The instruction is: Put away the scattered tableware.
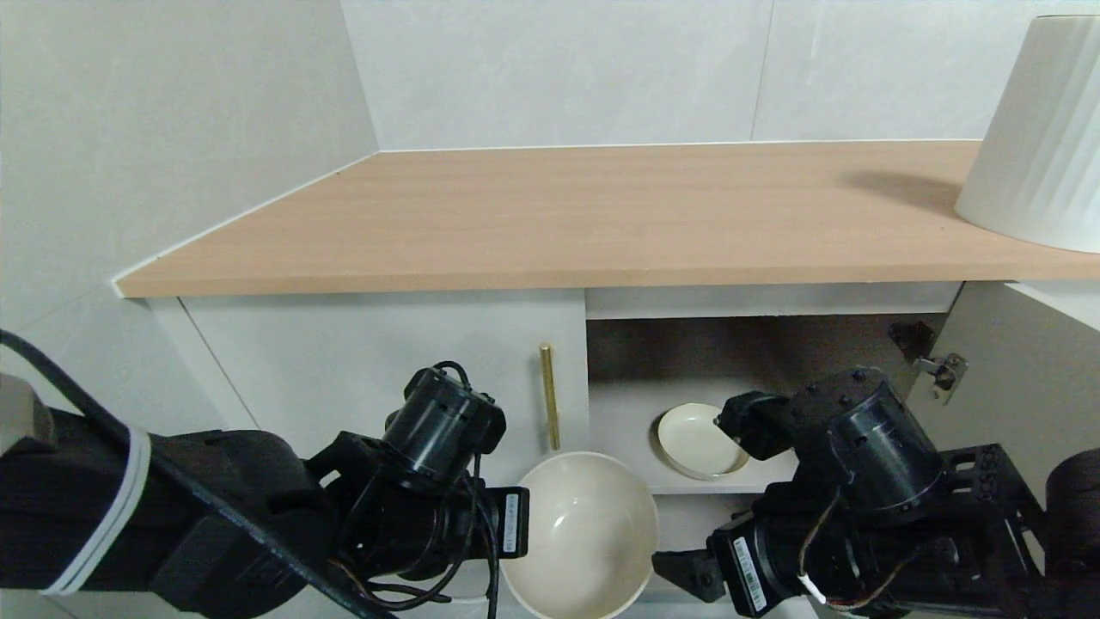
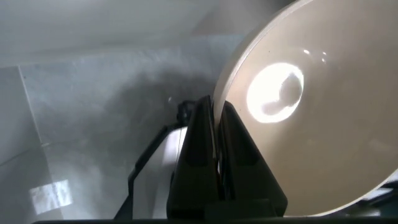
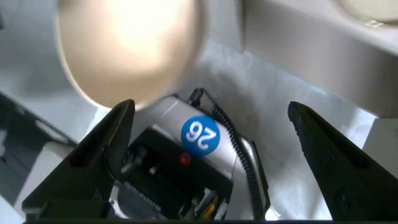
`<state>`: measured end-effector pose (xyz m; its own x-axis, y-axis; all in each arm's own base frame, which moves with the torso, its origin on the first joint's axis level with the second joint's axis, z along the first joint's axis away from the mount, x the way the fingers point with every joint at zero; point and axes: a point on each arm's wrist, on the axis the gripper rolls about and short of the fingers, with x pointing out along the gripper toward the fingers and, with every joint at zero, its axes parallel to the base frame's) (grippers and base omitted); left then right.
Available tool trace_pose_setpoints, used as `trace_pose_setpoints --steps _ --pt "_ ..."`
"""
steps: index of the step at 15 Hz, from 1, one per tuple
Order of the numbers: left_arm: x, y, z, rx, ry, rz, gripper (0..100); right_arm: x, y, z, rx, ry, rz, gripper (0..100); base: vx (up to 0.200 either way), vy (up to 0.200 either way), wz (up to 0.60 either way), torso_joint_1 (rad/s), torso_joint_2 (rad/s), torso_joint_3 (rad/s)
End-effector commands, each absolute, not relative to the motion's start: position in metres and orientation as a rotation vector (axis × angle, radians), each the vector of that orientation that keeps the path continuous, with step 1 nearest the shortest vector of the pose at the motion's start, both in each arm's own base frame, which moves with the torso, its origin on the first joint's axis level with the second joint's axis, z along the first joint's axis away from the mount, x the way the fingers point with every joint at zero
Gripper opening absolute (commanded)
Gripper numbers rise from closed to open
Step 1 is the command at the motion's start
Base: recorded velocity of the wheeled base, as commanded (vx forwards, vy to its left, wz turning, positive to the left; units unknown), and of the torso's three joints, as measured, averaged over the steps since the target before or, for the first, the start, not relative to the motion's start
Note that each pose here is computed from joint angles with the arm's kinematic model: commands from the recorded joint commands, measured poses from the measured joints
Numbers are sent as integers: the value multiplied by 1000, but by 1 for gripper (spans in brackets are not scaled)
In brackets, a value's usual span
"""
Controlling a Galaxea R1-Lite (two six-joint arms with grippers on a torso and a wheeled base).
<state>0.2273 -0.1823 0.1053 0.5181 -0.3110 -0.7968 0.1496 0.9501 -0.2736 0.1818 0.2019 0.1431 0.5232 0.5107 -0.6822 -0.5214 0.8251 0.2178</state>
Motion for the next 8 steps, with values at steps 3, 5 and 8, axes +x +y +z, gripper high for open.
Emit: trace_pose_setpoints --steps 3,5,8 --pt "219 -191 101 -148 1009 -307 0 188 215 119 -67 867 580 100 0 0 0 0 0 0" --pt "216 -193 101 -141 1013 -315 0 196 221 105 -94 849 509 100 0 0 0 0 0 0" --pt "215 -193 99 -135 1018 -317 0 202 225 101 -85 800 472 100 0 0 0 0 0 0"
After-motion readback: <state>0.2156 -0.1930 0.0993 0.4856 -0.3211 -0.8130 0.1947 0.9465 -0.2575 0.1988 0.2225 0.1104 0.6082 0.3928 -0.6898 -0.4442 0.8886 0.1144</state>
